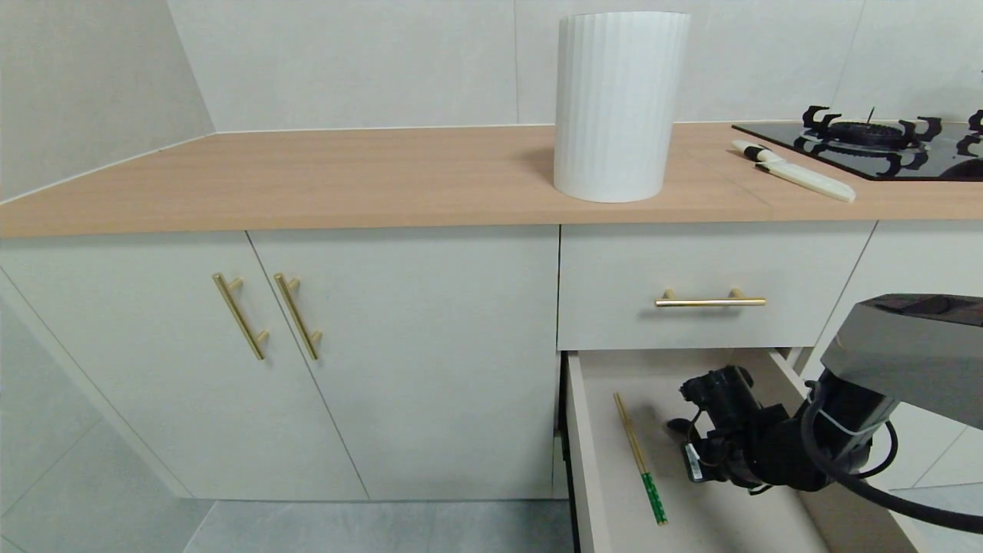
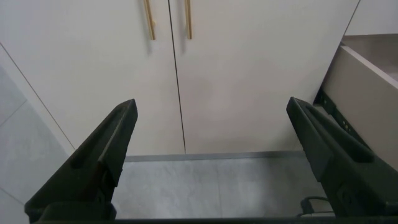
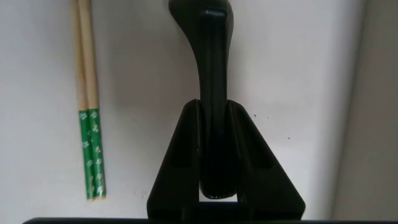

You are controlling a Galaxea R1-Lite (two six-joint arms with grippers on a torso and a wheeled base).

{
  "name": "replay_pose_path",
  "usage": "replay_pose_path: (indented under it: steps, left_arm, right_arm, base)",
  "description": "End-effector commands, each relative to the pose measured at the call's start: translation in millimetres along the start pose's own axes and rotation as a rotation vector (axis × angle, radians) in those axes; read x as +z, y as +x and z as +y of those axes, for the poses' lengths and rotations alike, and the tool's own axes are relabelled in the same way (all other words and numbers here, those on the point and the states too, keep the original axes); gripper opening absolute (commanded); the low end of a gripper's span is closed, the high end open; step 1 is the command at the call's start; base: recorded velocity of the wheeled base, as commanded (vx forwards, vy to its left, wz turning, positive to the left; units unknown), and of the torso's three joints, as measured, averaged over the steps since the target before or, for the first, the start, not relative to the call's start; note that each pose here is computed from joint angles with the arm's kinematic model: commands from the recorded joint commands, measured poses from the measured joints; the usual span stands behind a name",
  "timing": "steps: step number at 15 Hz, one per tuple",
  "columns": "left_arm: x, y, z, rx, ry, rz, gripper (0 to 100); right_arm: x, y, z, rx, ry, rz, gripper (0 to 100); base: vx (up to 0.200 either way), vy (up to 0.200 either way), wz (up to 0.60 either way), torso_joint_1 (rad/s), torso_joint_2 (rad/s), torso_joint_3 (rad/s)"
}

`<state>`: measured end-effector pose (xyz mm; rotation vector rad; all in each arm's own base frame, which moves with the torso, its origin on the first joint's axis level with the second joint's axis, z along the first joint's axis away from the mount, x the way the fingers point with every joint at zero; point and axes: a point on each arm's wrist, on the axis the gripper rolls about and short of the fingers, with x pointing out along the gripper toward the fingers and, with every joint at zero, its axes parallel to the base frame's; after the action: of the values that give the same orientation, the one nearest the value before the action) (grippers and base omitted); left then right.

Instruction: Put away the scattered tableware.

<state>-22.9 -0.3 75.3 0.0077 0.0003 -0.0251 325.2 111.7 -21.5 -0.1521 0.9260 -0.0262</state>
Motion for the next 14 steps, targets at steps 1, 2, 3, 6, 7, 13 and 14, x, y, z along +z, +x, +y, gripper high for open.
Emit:
replay_pose_path:
  steps: [1, 2, 3, 6, 7, 13, 14]
  left_arm:
    - [0.0, 0.1, 0.0, 0.001, 0.000, 0.001, 100]
    - [0.0, 0.1, 0.0, 0.001, 0.000, 0.001, 100]
    - [0.0, 0.1, 0.0, 0.001, 0.000, 0.001, 100]
    - [0.0, 0.1, 0.0, 0.001, 0.000, 0.001, 100]
    - [0.0, 0.1, 0.0, 0.001, 0.000, 0.001, 100]
    - [0.0, 0.1, 0.0, 0.001, 0.000, 0.001, 100]
    - [0.0, 0.1, 0.0, 0.001, 0.000, 0.001, 100]
  right_arm:
    - [-2.7, 2.9, 0.5, -0.002, -0.004, 0.011, 0]
    - [-2.3, 2.5, 0.4, -0.002, -0.003, 0.009, 0]
    - [-2.7, 2.9, 0.5, -0.002, -0.004, 0.011, 0]
    - [-2.7, 2.9, 0.5, -0.002, -0.004, 0.011, 0]
    - [-2.2, 2.9, 0.6, -0.002, -0.003, 0.009, 0]
    - [-1.8, 2.9, 0.6, -0.001, -0.001, 0.008, 100]
    - [-1.4, 2.5, 0.5, -0.003, -0.001, 0.006, 100]
  base:
    - [0.000, 0.000, 0.00, 0.000, 0.00, 0.000]
    - [0.000, 0.000, 0.00, 0.000, 0.00, 0.000]
    - [0.000, 0.000, 0.00, 0.000, 0.00, 0.000]
    - [0.000, 0.000, 0.00, 0.000, 0.00, 0.000]
    - [0.000, 0.000, 0.00, 0.000, 0.00, 0.000]
    - [0.000, 0.000, 0.00, 0.000, 0.00, 0.000]
    - [0.000, 0.000, 0.00, 0.000, 0.00, 0.000]
